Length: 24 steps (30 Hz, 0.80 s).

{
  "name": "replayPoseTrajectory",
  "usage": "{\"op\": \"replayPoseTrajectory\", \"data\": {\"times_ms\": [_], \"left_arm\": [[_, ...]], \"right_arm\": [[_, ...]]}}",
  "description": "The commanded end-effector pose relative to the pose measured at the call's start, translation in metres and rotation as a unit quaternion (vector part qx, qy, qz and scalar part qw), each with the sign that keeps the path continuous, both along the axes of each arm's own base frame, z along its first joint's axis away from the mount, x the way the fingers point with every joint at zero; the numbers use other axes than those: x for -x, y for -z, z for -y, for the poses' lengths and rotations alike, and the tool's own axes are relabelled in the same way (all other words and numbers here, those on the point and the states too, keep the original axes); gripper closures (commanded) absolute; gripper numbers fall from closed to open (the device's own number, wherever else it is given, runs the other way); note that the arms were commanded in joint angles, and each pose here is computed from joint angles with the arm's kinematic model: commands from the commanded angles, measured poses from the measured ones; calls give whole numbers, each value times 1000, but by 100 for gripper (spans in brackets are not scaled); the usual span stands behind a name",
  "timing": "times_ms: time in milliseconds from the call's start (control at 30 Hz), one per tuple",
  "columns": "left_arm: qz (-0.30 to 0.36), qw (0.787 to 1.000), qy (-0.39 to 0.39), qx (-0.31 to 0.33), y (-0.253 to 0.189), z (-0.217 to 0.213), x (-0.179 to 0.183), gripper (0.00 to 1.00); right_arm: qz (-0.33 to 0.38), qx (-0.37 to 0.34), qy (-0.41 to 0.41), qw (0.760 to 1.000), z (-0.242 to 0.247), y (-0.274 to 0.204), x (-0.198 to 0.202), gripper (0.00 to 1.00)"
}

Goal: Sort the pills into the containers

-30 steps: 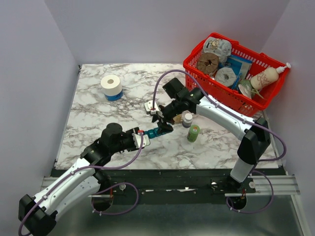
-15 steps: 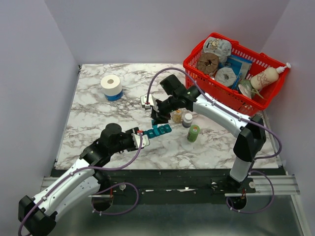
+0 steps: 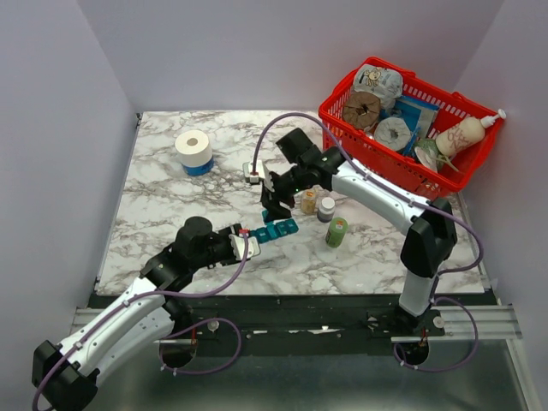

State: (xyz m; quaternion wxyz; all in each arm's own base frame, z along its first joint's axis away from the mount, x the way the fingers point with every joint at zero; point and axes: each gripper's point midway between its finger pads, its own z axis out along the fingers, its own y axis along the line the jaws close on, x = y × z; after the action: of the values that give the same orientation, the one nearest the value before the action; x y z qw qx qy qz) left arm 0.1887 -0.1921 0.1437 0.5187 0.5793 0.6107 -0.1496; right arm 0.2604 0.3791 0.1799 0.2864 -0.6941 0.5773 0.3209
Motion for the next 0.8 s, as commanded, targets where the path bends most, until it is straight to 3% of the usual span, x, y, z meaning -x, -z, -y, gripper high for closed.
{"op": "replayPoseTrajectory", "data": {"times_ms": [0,233,767], "left_arm": [[24,1000,2,15,-9,4,-3,100],[19,1000,-11,0,3,7,-16,100],[-62,993,-55,-83,75,12,-44,100]], "right_arm": [[1,-57,-21,998,10,-63,16,30],[-16,-29,1,999,39,-41,11,30],[-53,-5,89,995,59,-4,-16,30]]}}
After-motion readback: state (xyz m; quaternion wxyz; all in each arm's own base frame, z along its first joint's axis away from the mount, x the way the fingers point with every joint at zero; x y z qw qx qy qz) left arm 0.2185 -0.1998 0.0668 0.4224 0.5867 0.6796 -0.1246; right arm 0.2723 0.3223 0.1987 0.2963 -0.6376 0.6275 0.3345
